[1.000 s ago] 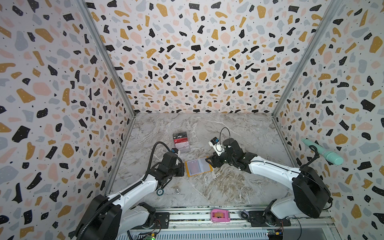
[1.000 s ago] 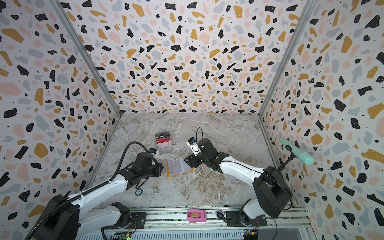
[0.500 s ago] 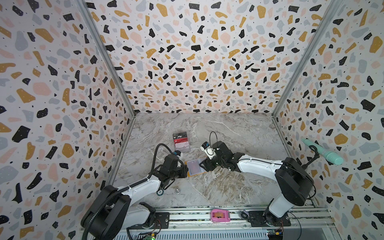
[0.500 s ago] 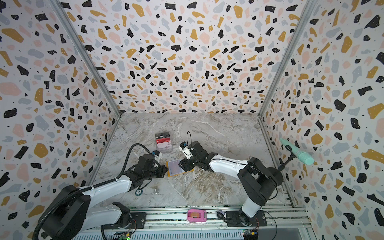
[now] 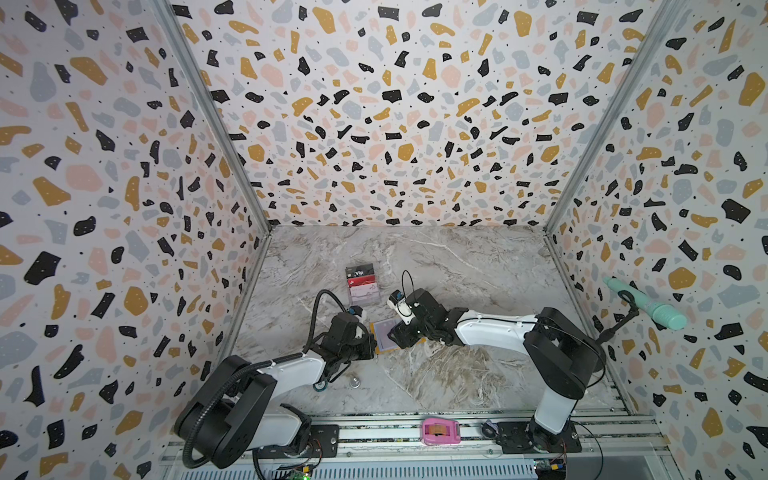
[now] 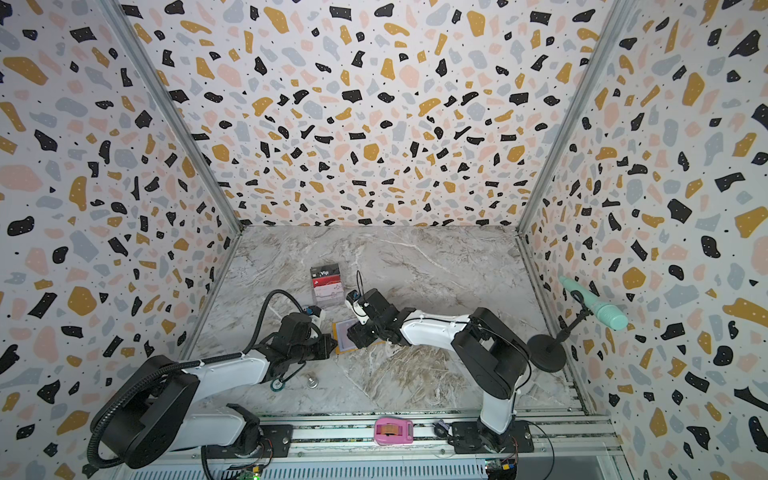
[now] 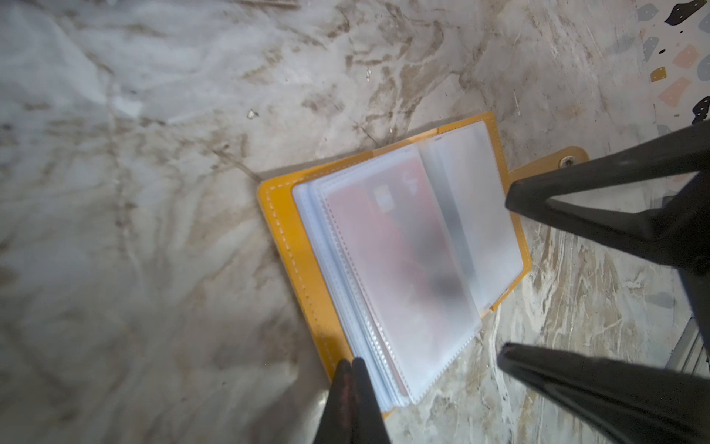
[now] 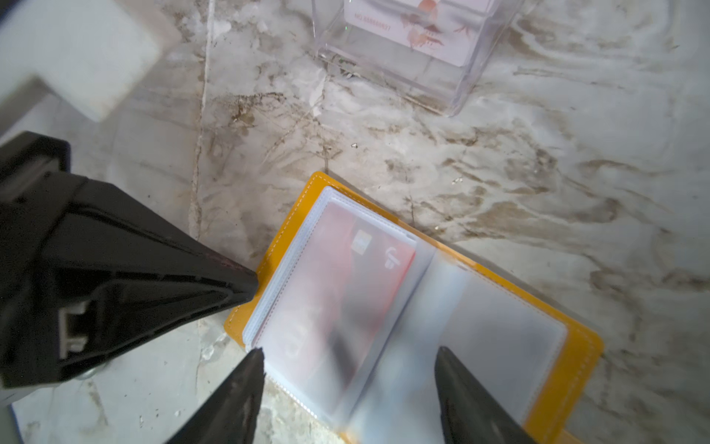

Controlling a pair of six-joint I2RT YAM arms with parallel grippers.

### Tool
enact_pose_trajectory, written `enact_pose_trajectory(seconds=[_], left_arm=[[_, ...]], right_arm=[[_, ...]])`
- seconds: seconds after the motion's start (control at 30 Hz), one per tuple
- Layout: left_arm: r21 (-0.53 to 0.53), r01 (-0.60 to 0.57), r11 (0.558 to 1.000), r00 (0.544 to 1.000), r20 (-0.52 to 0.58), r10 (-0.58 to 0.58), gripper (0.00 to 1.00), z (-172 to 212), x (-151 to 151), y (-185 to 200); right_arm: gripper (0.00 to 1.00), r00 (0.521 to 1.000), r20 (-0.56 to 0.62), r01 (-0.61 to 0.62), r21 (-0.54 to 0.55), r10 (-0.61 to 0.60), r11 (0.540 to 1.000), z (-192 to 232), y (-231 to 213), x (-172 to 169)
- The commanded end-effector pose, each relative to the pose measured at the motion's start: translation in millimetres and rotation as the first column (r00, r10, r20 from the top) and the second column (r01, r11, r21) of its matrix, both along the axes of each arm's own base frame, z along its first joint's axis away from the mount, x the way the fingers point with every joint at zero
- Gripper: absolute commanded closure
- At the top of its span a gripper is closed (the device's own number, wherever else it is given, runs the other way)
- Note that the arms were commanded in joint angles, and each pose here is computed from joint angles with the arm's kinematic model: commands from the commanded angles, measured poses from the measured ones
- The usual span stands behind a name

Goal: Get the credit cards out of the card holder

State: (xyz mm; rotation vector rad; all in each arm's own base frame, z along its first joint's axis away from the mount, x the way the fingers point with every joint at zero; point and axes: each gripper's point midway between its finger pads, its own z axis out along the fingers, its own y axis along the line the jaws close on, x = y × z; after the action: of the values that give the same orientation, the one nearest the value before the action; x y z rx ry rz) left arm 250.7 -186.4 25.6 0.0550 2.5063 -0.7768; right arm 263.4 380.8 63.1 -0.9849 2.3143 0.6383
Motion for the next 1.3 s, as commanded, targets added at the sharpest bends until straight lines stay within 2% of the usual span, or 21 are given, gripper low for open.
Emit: enact_pose_trajectory(seconds=[0.0, 0.43, 0.73, 1.27], left_arm=[[-0.021, 0.019, 1.000, 1.000, 0.021, -0.018, 1.00, 0, 0, -5], [-0.008, 0.011, 1.000, 1.000, -0.018, -0.011, 1.00, -15, -9, 0], [0.002, 0.008, 1.000, 1.000, -0.030, -0.008, 1.00, -20, -10, 2], [0.036, 0.017, 0.999, 0.999, -0.044, -0.015, 1.00, -26, -13, 5]], right_arm=[[0.29, 0.999, 0.029, 0.014, 0.002, -0.014, 1.000, 10, 9, 5], [0.27, 0.999, 0.040, 0.008, -0.070, -0.005, 0.998, -11, 20, 0], [0.28, 0.998, 0.046, 0.043, -0.147, -0.037, 0.988, -31, 12, 2], [0.45, 0.995, 0.056, 0.090, -0.171, -0.081, 0.981, -38, 3, 5]])
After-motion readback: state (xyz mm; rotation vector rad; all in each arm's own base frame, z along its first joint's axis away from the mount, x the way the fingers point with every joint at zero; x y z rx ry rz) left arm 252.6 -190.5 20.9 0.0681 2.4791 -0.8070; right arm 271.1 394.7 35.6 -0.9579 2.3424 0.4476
